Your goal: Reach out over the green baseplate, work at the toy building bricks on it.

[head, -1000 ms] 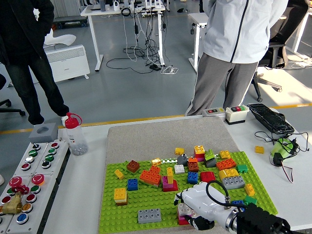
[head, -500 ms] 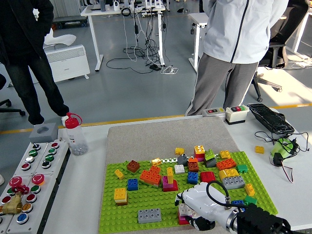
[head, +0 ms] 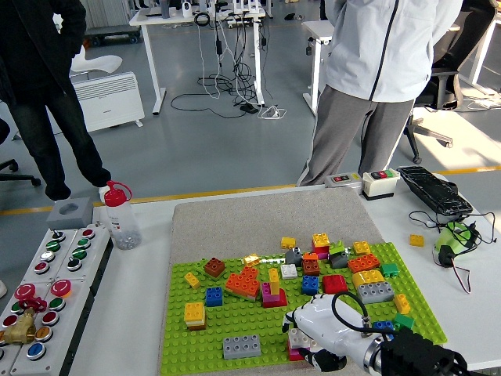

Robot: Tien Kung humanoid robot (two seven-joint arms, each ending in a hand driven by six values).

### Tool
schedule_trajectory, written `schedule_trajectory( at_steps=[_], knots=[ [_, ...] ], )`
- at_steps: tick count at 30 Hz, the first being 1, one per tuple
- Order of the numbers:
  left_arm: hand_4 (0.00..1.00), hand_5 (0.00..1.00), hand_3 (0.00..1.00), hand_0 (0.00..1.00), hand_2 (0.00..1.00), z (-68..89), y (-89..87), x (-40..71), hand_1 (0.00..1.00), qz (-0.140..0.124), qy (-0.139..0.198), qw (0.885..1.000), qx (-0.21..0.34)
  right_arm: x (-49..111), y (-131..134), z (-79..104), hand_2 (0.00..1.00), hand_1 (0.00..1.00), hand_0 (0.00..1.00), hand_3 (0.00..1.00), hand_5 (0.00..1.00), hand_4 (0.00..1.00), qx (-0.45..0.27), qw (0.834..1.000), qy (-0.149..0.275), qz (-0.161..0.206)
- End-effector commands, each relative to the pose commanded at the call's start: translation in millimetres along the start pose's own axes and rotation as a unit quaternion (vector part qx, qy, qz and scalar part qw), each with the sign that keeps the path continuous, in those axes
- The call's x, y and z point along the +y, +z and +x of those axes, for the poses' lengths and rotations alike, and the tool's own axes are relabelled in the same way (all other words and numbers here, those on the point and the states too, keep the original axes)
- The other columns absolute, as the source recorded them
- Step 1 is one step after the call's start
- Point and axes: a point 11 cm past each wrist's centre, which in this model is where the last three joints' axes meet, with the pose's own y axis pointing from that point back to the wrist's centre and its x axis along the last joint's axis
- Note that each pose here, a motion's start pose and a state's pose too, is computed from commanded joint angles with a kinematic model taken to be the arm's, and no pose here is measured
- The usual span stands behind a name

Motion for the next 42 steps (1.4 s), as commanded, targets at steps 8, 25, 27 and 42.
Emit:
schedule_trajectory(
  at_steps=[8, 25, 27, 42],
  knots=[
    [0.477, 0.998, 0.67, 0.731, 0.817, 0.0, 0.2, 0.0, 0.785, 0.0, 0.0, 1.0, 0.0, 0.9, -1.1, 3.1, 0.569, 0.699, 0.972, 0.607, 0.011, 0.551, 0.002, 1.0, 0.006, 0.003],
    [0.478, 0.998, 0.672, 0.735, 0.817, -0.1, -0.2, 0.0, 0.786, 0.001, 0.0, 1.0, 0.0, 2.3, -1.4, 0.9, 0.57, 0.705, 0.998, 0.607, 0.002, 0.56, 0.006, 1.0, 0.001, 0.005],
    [0.478, 0.998, 0.672, 0.735, 0.817, -0.1, -0.3, 0.0, 0.786, 0.001, 0.0, 1.0, 0.0, 2.2, -1.4, 0.0, 0.57, 0.705, 0.998, 0.607, 0.002, 0.56, 0.006, 1.0, -0.001, 0.005],
    [0.48, 0.998, 0.672, 0.734, 0.818, 0.2, -1.6, -0.1, 0.786, 0.002, 0.001, 1.0, -0.002, 0.6, 1.2, -3.1, 0.571, 0.724, 0.998, 0.609, 0.002, 0.566, 0.004, 1.0, 0.0, -0.001]
  ],
)
